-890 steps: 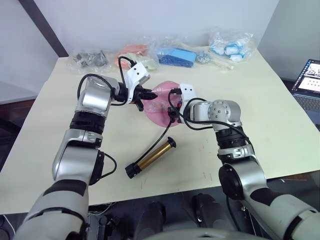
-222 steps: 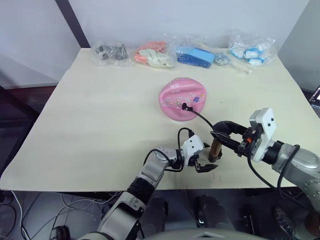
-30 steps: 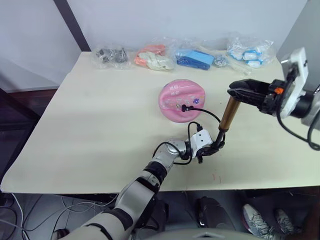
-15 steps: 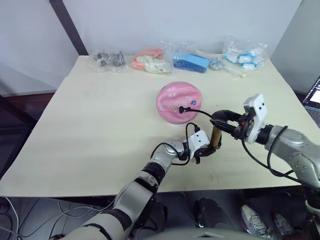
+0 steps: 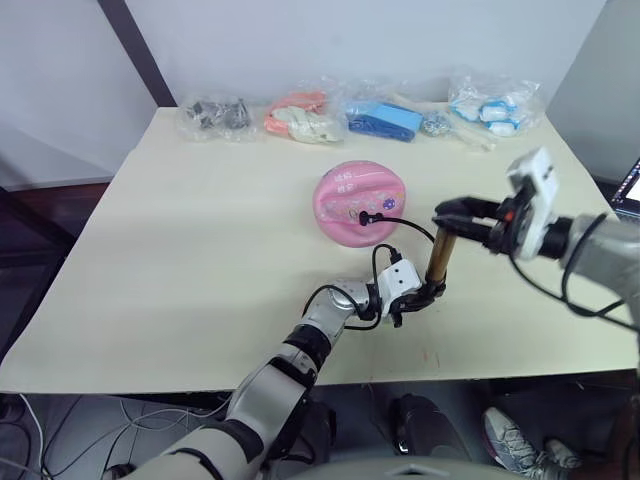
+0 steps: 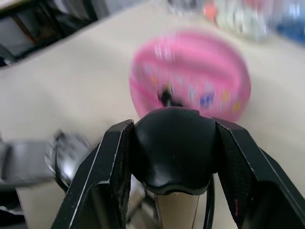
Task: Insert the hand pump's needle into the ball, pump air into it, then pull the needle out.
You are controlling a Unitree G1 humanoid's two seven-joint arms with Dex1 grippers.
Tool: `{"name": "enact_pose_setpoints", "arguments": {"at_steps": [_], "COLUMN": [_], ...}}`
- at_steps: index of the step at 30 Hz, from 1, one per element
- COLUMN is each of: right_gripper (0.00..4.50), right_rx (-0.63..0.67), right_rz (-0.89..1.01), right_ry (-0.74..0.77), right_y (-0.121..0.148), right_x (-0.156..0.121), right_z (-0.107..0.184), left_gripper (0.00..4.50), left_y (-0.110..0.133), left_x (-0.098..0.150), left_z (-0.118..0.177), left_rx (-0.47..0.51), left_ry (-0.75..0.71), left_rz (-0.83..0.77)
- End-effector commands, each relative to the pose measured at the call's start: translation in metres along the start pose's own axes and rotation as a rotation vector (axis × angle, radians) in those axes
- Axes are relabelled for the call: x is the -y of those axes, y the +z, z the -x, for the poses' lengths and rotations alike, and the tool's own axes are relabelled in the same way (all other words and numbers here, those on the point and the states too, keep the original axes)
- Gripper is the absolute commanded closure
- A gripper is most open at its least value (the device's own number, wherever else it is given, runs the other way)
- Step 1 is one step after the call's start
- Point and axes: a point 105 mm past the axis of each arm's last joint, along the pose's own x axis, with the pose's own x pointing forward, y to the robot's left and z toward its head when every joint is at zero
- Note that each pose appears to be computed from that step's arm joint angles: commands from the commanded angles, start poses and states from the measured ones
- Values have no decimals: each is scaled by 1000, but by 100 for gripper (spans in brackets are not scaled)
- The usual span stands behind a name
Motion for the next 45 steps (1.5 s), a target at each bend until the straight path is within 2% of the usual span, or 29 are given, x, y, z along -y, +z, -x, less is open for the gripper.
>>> {"name": "enact_pose_setpoints", "arguments": {"at_steps": [1,7,10,13,21,32,37,39,41,45], "right_gripper": [255,255,255,255,255,255,256,256,256,256], "right_rx": [154,202,219,217,44,-140,-225,-228,-199,-22], "right_rz": [122,152,161,151,53,-135,-175,-179,-160,-60], "right_ry": [-74,-75,-76,-66,-80,-105,-104,-101,-103,-108], "right_y": [63,99,107,103,-1,-128,-166,-170,-159,-89], "right_x": [4,2,0,-3,-3,-14,-22,-23,-21,-12], "right_z": [26,41,44,42,17,-11,-22,-22,-21,-9], "left_gripper": [348,348,348,348,348,348,348,348,348,348], "left_y": [-28,-28,-28,-28,-28,-28,-28,-27,-27,-28], "left_x": [16,16,16,15,15,16,16,16,15,15], "left_z": [0,0,0,0,1,3,2,3,3,3], "left_rx": [-100,-98,-98,-99,-98,-97,-97,-97,-98,-100], "left_ry": [-44,-42,-41,-41,-44,-49,-49,-48,-46,-42], "left_rz": [31,32,33,33,32,32,33,33,33,35]}}
